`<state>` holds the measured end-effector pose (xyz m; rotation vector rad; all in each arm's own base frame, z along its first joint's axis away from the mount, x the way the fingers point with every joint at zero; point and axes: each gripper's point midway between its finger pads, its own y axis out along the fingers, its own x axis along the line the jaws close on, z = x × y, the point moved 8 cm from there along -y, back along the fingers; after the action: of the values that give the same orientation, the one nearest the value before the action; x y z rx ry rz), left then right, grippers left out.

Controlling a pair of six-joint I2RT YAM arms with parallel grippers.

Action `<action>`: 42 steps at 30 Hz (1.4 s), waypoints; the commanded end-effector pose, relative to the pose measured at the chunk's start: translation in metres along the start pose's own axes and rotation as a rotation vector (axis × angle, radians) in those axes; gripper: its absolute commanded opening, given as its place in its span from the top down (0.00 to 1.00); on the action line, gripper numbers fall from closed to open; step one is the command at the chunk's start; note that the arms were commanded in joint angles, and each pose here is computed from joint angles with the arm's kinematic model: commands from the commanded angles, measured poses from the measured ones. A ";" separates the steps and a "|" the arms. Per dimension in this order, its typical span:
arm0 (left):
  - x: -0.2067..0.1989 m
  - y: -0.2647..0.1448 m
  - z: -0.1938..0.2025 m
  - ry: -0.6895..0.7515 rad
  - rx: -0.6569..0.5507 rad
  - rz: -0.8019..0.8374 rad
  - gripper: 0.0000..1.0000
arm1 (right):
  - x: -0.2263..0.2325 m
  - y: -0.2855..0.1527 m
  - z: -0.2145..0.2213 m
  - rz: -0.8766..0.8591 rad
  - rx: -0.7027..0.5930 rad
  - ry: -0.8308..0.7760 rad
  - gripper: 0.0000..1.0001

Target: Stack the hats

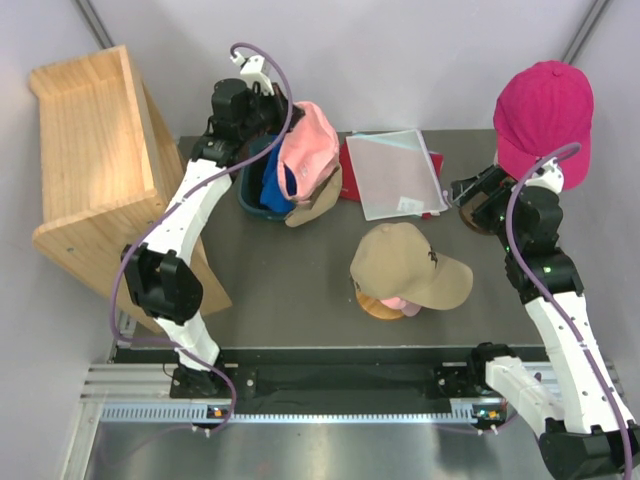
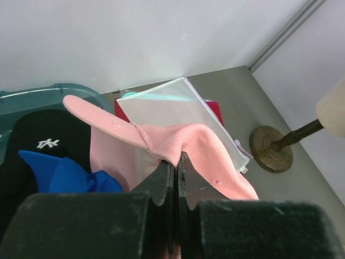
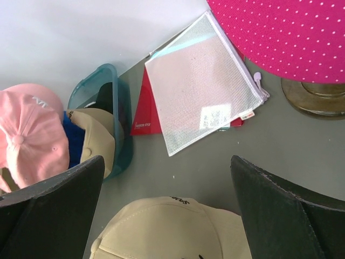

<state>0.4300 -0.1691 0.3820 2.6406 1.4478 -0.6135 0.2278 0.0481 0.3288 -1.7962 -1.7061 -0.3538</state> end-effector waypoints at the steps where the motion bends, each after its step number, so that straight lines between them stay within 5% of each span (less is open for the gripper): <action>1: -0.028 -0.005 -0.050 0.024 -0.163 0.144 1.00 | 0.015 -0.007 -0.020 -0.068 -0.070 0.000 0.00; 13: -0.070 -0.029 -0.085 -0.006 -0.244 0.399 1.00 | 0.020 -0.010 -0.027 -0.087 -0.095 0.017 0.00; 18: -0.100 -0.053 -0.106 -0.008 -0.241 0.608 1.00 | 0.050 -0.010 -0.041 -0.304 -0.098 0.024 0.00; 25: -0.139 -0.096 -0.116 -0.082 -0.098 0.967 1.00 | 0.116 -0.023 -0.057 -0.894 -0.024 0.062 0.00; 32: -0.160 -0.121 -0.113 -0.109 0.068 1.120 1.00 | 0.140 -0.033 -0.070 -1.087 0.047 -0.001 0.00; 42: -0.252 -0.146 -0.083 -0.109 0.350 1.436 1.00 | 0.144 -0.076 -0.065 -1.339 0.107 -0.128 0.00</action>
<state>0.2546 -0.2629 0.5542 2.8493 -0.5519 -0.8055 0.2230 0.1220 0.4635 -0.5502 -2.5389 -0.6518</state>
